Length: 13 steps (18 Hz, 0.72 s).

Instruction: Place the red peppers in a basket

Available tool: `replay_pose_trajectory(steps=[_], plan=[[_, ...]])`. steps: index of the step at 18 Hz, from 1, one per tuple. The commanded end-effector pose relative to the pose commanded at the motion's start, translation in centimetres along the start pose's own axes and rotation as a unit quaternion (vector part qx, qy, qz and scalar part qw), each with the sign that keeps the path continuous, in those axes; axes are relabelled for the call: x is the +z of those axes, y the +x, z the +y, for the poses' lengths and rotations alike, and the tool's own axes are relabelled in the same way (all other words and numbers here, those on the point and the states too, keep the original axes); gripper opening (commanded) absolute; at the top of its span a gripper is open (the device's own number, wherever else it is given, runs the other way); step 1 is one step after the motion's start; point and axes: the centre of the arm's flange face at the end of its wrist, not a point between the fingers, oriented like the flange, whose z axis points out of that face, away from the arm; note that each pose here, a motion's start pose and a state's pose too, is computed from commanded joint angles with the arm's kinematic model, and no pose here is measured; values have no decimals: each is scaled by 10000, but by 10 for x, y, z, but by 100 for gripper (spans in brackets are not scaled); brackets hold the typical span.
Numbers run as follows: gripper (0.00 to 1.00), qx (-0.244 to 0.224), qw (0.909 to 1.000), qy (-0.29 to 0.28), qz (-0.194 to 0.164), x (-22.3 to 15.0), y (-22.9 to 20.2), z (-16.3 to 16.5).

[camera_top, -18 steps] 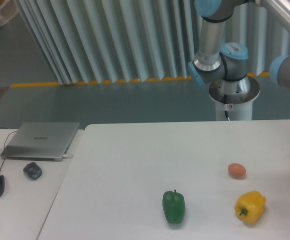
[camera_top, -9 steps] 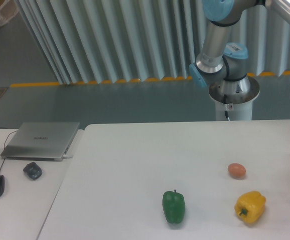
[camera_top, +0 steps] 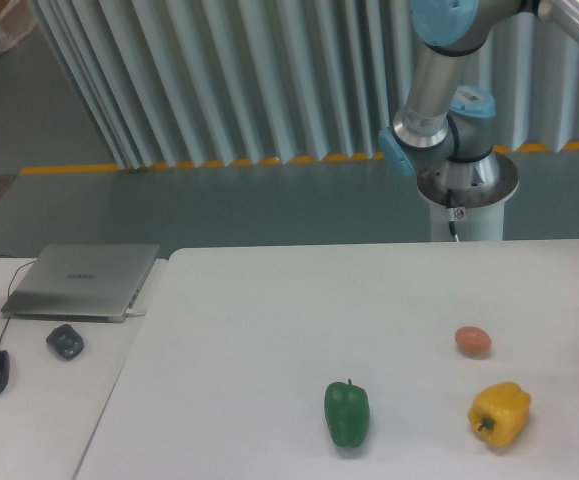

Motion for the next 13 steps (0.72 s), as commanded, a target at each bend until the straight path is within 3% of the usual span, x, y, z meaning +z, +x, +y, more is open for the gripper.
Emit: replay_pose_trajectory(steps=[9,13], plan=[[100,-141,9996,241,-36,-12,4,-26],[100,62,9991,374,204,-25,9,-55]])
